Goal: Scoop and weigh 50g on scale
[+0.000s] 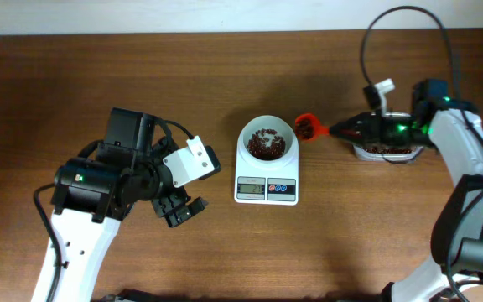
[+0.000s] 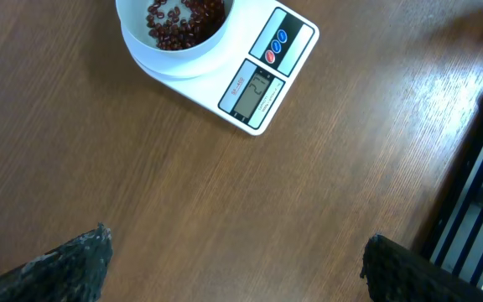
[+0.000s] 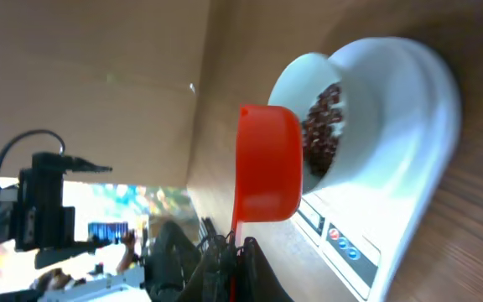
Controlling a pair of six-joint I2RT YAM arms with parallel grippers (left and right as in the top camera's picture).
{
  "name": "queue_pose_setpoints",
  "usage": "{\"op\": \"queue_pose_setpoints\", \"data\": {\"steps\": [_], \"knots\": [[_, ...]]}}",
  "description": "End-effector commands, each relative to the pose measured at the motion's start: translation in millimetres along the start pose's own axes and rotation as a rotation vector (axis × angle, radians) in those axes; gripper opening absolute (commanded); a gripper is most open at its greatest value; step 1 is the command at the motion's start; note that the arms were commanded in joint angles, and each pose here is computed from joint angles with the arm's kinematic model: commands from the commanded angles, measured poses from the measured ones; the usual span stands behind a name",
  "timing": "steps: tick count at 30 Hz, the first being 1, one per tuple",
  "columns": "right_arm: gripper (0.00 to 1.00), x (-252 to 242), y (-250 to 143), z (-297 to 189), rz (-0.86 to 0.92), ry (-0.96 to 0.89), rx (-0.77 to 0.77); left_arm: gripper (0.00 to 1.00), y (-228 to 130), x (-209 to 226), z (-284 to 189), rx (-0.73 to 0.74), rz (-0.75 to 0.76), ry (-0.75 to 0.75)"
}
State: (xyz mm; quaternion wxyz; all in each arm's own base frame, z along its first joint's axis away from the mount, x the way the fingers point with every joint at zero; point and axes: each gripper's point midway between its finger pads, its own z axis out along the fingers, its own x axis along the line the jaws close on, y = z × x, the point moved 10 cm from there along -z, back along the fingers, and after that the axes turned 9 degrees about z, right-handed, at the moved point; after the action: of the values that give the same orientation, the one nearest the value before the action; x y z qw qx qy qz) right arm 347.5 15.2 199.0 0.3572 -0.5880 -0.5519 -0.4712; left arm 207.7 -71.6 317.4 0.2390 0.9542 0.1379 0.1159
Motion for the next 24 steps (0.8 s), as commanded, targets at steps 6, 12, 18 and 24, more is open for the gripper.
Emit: {"op": "queue_pose_setpoints", "data": {"steps": [6,12,18,24], "knots": [[0.04,10.7,1.2,37.4,-0.044,0.052,0.076,0.99,1.7,1.1,-0.9,-0.017,0.014,-0.004],[0.04,10.0,11.8,45.2,-0.160,-0.005,0.051,0.99,1.7,1.1,-0.9,-0.017,0.014,-0.004],[0.04,12.2,11.6,61.4,-0.449,-0.047,0.079,0.99,1.7,1.1,-0.9,-0.017,0.014,-0.004],[0.04,3.4,17.0,63.8,-0.562,-0.200,0.076,0.99,1.7,1.1,-0.9,-0.017,0.014,-0.004]]}}
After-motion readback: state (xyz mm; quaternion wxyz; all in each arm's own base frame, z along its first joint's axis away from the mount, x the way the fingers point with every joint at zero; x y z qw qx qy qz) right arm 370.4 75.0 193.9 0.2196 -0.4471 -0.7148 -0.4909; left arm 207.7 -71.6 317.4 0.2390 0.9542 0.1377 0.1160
